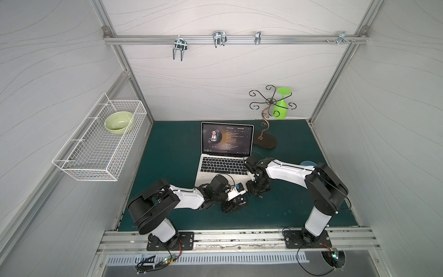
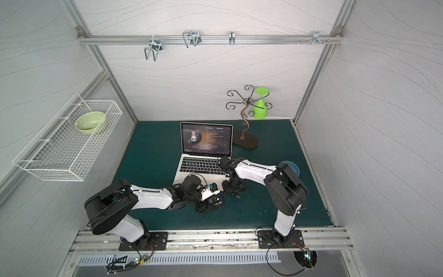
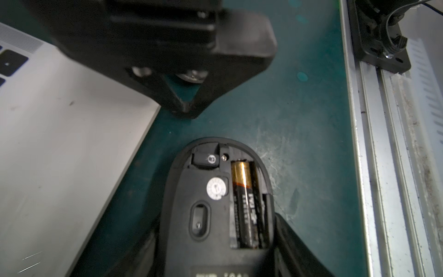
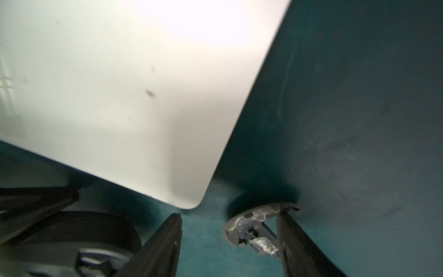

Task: Remove the wireless mouse receiver from the laptop
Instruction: Pick up the lid from the center of the board.

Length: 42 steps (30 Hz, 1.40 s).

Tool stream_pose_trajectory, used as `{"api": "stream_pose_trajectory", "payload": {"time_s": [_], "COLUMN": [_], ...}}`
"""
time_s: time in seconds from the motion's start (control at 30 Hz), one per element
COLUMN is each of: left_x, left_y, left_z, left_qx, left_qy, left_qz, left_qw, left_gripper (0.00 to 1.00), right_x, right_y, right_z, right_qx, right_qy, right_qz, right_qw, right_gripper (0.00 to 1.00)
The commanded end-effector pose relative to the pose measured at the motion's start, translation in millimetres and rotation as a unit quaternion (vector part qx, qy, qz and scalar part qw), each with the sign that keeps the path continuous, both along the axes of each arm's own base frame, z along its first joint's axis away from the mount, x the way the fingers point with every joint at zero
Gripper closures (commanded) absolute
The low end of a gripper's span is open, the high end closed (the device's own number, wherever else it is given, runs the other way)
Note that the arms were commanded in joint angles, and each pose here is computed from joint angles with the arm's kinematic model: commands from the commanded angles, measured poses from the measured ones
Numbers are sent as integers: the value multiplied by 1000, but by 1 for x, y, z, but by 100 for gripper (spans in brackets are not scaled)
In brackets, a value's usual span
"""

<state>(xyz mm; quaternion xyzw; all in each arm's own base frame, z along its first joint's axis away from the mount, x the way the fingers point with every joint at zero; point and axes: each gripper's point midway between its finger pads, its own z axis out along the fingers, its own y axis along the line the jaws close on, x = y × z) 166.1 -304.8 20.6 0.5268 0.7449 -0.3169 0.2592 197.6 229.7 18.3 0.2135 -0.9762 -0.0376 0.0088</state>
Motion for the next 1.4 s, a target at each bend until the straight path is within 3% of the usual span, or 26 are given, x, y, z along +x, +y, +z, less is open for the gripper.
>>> {"api": "stream_pose_trajectory", "payload": {"time_s": [0.0,0.43,0.93,1.37], "left_x": [-10,-11,-11,-11], "left_y": [6,7,6,6], "left_z": [-7,-4,-2,-3], "left_qx": [13,8,6,7], "left_qy": [28,27,25,27], "left_qz": [-5,-5,-5,-6], "left_qw": [1000,1000,1000,1000], "left_gripper": [100,100,100,100], "right_x": [5,4,2,2], "right_y": [-10,-2,-7,-16], "right_z": [-4,-11,-19,-4], "right_qx": [-61,-108,-121,-106], "right_qy": [-44,-67,-61,-75], "right_qz": [38,51,39,30], "right_qw": [996,991,990,991], "right_gripper": [33,40,62,94]}}
